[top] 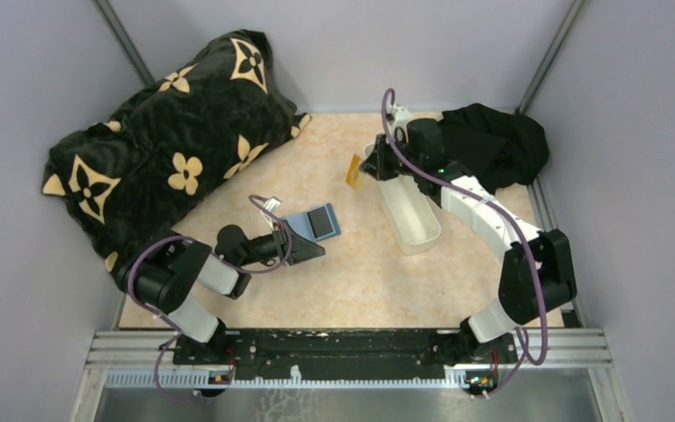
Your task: Take the credit cards out of the card holder
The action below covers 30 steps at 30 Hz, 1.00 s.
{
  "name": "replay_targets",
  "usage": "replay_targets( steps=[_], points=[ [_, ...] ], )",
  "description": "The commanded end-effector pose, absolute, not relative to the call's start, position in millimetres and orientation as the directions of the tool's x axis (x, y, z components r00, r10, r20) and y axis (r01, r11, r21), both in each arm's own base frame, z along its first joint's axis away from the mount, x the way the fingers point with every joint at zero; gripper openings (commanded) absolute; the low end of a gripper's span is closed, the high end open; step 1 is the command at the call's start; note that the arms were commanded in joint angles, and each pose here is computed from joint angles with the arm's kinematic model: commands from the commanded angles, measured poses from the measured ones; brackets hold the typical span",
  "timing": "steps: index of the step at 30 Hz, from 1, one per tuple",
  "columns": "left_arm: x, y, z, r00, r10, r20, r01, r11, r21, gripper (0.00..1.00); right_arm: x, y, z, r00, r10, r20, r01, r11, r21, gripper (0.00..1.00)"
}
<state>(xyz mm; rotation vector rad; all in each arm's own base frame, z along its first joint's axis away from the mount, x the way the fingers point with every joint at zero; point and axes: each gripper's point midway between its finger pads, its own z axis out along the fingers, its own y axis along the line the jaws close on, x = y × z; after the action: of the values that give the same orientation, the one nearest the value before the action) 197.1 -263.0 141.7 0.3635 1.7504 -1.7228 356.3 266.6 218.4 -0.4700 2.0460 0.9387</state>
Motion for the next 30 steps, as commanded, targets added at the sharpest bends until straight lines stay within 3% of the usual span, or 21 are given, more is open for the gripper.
replay_targets(
  steps=[1,11,30],
  points=[
    [206.5,-261.0,175.4,-0.584,-0.351,-0.732,0.763,0.069,-0.643,0.35,441.5,202.4,251.1,-0.402,0.117,-0.908,-0.339,0.902,0.267,0.0],
    [217.8,-266.0,177.6,-0.594,-0.36,-0.719,0.754,0.062,-0.654,0.37,510.4,160.7,212.2,-0.349,0.255,-0.902,-0.157,0.933,0.325,0.0],
    [216.8,-266.9,169.0,-0.607,-0.342,-0.717,0.746,0.066,-0.663,0.38,535.0,185.9,144.4,-0.409,0.294,-0.864,-0.184,0.901,0.394,0.0]
  ],
)
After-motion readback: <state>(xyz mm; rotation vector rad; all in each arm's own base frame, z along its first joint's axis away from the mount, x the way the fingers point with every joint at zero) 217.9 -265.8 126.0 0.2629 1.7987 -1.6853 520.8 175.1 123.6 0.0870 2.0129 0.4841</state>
